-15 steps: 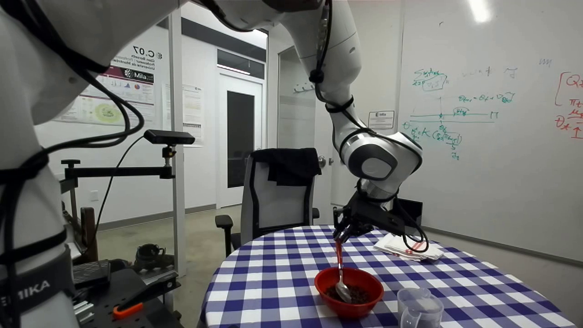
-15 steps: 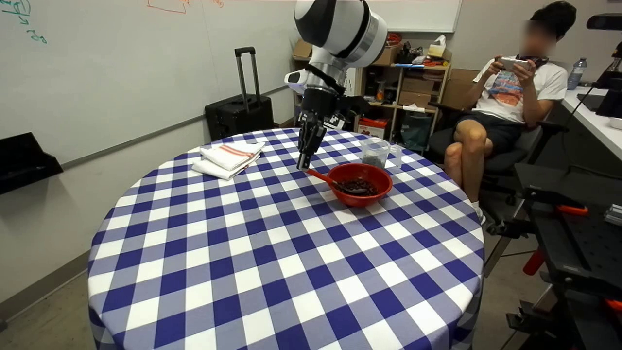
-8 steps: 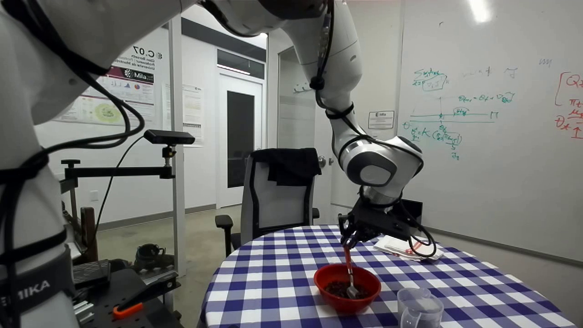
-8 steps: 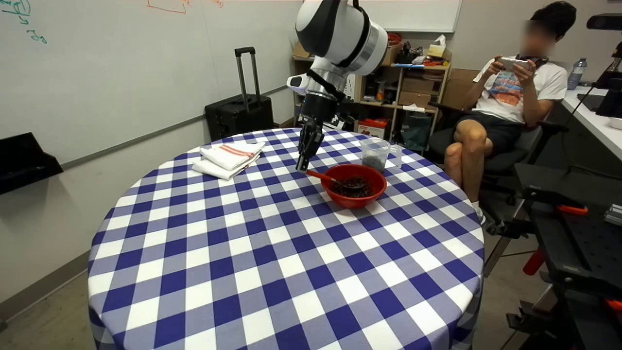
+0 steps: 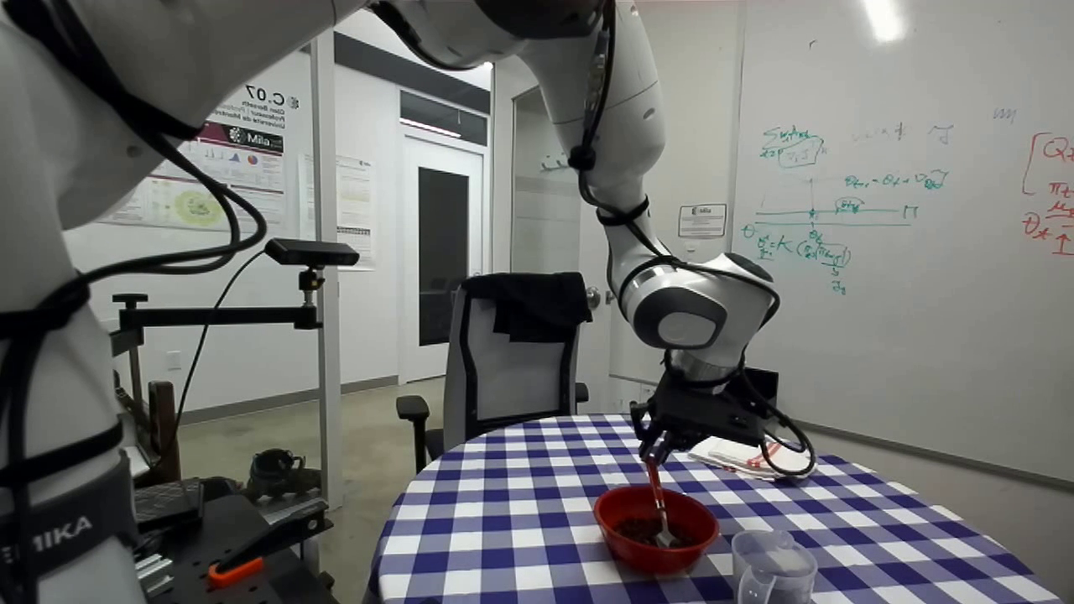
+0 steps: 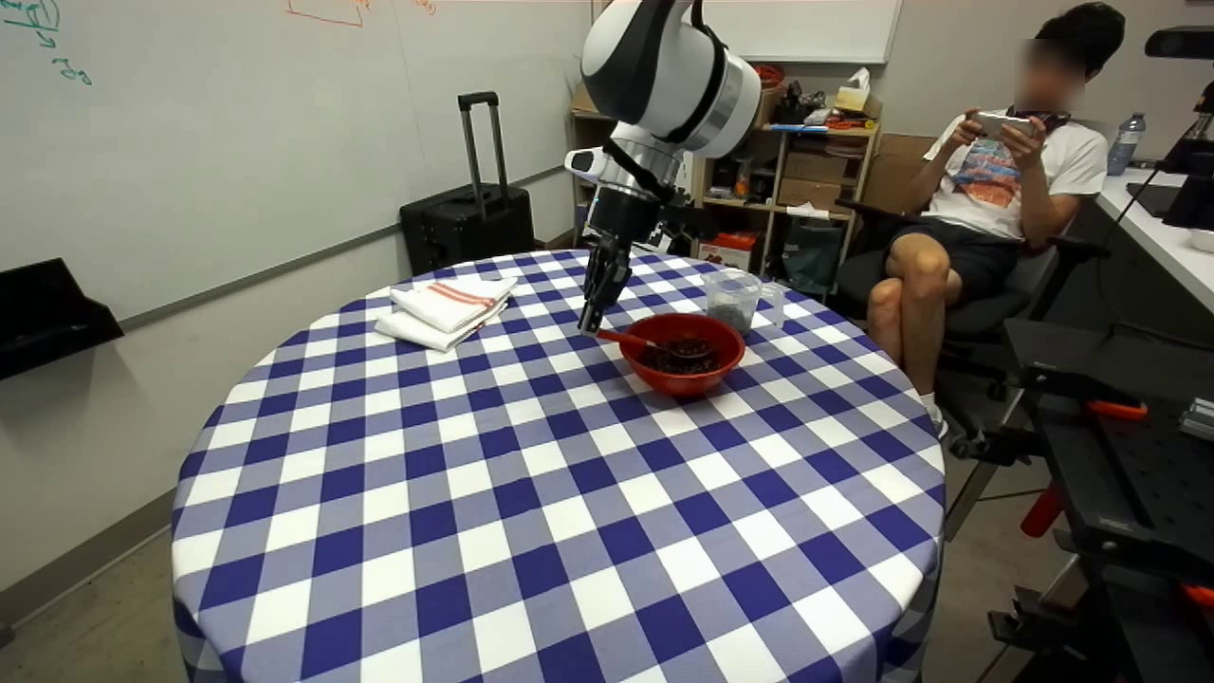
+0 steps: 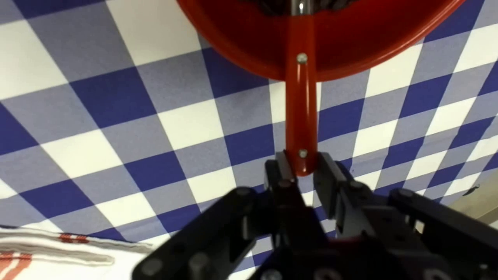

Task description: Put a spoonful of the things in the red bowl into the jug

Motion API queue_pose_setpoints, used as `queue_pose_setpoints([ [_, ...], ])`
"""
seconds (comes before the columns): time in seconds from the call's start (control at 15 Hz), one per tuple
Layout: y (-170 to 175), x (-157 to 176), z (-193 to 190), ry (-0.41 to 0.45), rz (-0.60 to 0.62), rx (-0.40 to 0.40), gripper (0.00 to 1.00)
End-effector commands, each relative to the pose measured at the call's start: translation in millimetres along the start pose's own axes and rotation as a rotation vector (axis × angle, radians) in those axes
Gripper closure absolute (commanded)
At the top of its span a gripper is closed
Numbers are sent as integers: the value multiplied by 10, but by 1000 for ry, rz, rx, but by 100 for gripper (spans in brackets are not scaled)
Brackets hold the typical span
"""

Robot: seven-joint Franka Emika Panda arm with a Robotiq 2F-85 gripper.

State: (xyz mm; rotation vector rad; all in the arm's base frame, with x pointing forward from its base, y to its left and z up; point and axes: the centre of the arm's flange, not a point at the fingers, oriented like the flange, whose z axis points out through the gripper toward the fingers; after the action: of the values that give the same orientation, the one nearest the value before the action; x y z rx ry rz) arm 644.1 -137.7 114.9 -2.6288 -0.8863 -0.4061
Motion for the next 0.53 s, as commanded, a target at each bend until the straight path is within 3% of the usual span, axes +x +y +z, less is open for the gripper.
queue_pose_setpoints([
  [0.0, -88, -23, -19, -18, 3, -87, 95],
  [0.2, -117, -7, -7, -32, 25, -182, 95],
  [0.47, -176, 18, 22, -49, 35, -249, 95],
])
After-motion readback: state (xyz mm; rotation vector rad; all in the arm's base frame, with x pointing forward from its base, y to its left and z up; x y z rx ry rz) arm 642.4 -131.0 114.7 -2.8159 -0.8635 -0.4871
